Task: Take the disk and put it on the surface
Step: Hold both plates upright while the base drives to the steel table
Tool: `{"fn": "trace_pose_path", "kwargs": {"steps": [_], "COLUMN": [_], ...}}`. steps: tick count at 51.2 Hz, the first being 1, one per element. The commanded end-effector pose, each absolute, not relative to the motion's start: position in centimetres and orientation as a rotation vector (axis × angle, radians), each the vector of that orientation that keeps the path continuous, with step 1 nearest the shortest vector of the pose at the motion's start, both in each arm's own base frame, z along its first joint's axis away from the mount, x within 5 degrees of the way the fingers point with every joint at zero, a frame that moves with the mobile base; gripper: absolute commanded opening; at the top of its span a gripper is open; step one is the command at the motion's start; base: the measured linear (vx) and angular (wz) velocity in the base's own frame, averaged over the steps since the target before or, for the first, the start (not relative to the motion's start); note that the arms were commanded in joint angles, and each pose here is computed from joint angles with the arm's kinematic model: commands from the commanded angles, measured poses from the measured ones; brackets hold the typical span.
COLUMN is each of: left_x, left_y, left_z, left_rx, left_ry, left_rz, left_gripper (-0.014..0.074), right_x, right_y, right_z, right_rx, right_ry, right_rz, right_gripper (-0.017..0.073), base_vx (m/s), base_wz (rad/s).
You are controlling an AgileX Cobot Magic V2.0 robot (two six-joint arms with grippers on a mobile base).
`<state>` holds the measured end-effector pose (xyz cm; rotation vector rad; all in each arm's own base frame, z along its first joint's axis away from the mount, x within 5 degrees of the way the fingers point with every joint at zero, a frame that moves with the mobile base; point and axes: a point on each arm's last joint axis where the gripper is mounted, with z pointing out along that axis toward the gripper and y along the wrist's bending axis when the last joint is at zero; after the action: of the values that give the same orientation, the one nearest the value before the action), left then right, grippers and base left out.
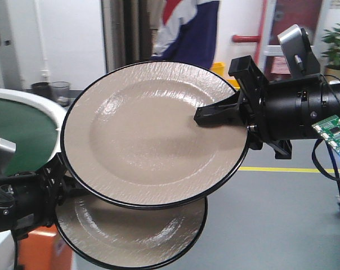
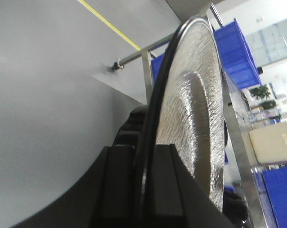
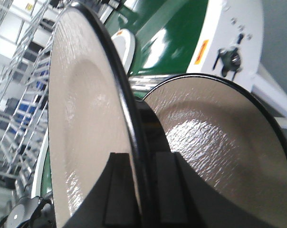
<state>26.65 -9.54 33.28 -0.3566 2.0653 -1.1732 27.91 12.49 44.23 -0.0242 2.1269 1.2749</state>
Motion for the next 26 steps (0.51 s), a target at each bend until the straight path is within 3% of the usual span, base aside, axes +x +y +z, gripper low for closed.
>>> {"fn": "trace_pose_path", "kwargs": {"steps": [1,26], "left_x": [26.10,26.10], "left_y": [-9.62,-9.62], "left_z": [35.83,35.83], "left_rx": [-0.399,-0.399], "left_ry": [1.959,1.959], "left_rz": [-1.270,-1.270], "left_gripper": [0.0001,0.0001], "right_x": [26.80,26.81], "right_y": [12.08,12.08], "right_z": [47.64,47.65], "right_rx": [0.030,0.031], "right_ry": [1.946,1.945], "right_rz": [1.365,1.365], "right_gripper": [-0.0006,-0.0006], "base_vx": [0.14,0.18], "base_wz": [-0.47,-0.48]}}
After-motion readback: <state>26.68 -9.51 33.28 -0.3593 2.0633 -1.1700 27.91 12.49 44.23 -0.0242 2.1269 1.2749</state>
